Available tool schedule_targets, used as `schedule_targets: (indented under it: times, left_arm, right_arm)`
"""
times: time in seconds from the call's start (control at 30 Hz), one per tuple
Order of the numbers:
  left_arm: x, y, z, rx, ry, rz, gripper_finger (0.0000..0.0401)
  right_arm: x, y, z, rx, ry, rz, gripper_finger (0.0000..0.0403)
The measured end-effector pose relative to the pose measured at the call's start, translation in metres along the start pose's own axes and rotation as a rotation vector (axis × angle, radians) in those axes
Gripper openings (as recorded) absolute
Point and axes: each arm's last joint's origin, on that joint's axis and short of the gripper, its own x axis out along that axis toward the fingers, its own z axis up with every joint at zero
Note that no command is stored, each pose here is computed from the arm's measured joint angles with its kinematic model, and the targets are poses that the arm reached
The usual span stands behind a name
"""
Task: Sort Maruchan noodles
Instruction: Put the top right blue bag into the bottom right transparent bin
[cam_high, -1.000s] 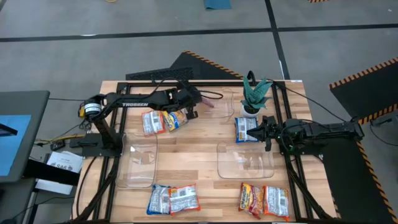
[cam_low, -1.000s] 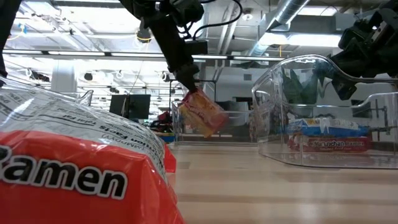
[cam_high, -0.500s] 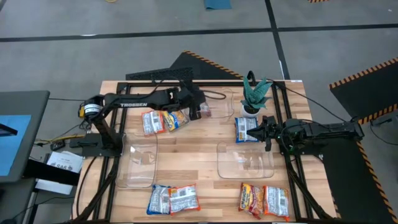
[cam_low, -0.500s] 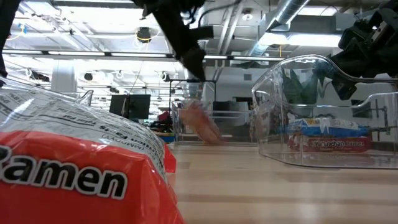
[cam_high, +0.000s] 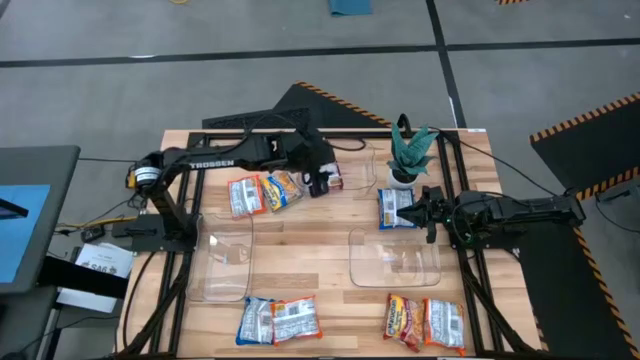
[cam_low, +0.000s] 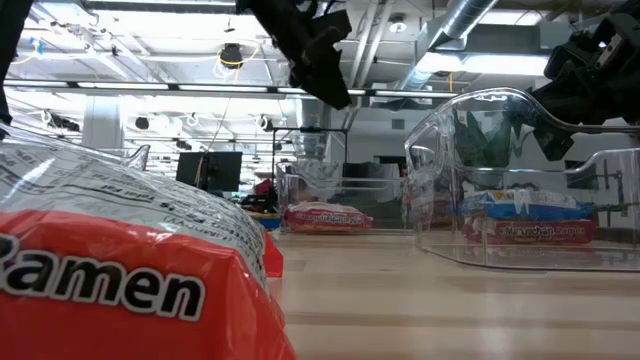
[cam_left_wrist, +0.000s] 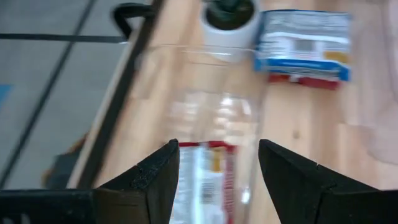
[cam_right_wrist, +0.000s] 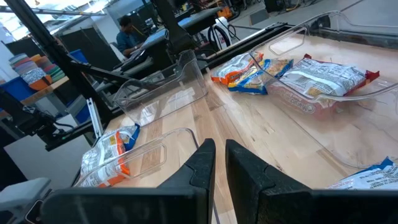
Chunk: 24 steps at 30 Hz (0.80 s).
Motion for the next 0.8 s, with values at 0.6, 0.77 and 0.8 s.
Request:
schedule_targets:
  times: [0.6,0.77,0.8]
  left_arm:
    - [-0.116,-0.012,-0.074,-0.079,-0.654,-0.146,0.0205]
    - [-0.145,-0.017,-0.107,-0.089,-0.791,-0.151,0.0205]
    - [-0.151,-0.018,-0.111,-0.089,-0.829,-0.161,0.0205]
  right_arm:
    - [0.0,0.0,-0.001,-0.001,0.016,0.021,0.0066]
    - [0.0,0.0,-0.001,0.0,0.016,0.022,0.0066]
    - [0.0,0.0,-0.001,0.0,0.016,0.022,0.0066]
